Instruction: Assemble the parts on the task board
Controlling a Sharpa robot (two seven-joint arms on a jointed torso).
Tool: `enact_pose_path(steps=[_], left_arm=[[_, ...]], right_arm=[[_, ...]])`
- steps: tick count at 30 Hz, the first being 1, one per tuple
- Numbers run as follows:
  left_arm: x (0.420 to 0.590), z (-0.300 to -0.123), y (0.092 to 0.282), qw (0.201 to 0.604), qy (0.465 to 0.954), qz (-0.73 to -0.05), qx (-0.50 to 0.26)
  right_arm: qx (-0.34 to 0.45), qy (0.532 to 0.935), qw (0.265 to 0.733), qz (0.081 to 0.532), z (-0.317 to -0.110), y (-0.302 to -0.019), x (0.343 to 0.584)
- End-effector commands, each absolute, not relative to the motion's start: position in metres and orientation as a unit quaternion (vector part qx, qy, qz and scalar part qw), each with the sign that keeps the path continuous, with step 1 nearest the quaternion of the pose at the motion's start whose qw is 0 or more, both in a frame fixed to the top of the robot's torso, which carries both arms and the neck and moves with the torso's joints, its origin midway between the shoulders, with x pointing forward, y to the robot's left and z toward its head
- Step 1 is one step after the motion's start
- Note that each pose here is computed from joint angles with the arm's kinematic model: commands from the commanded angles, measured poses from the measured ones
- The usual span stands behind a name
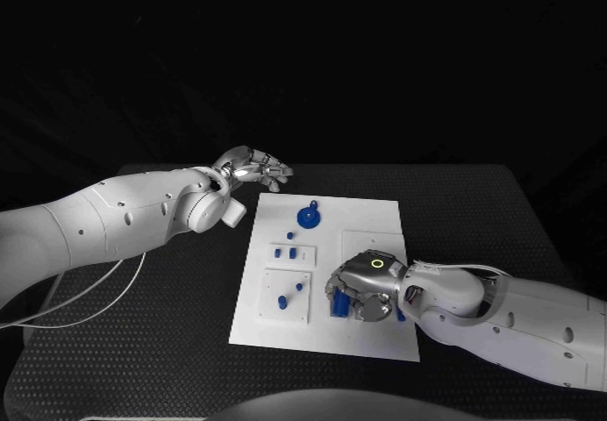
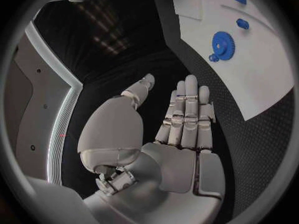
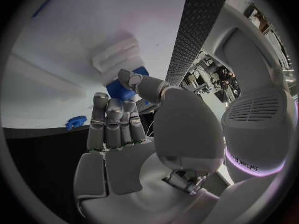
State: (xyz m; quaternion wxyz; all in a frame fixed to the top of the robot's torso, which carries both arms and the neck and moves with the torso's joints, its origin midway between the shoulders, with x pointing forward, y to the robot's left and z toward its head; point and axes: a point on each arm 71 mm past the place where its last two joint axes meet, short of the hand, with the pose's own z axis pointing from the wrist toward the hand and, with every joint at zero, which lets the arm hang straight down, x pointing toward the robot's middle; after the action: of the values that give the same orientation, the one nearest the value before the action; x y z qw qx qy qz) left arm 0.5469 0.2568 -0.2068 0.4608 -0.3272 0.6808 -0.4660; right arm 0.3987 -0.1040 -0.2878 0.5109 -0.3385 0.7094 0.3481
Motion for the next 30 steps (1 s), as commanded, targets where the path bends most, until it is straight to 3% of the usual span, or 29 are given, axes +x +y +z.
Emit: enact_pose_path(steps=[1, 24, 30], left_arm=[[0.5465, -0.2062, 0.2548, 0.455, 0.681, -0.472, -0.325], [0.5465, -0.2063, 0.2552, 0.455, 0.682, -0.472, -0.326], [0.5466, -0.2063, 0.2548, 0.455, 0.682, -0.472, -0.326]], right_arm=[[-0.351, 0.711, 0.506, 0.339, -0.2899, -0.1046, 0.3988], [-0.351, 0.71, 0.502, 0.348, -0.2888, -0.1003, 0.3959], [-0.333, 0.701, 0.529, 0.344, -0.2861, -0.1082, 0.4011]])
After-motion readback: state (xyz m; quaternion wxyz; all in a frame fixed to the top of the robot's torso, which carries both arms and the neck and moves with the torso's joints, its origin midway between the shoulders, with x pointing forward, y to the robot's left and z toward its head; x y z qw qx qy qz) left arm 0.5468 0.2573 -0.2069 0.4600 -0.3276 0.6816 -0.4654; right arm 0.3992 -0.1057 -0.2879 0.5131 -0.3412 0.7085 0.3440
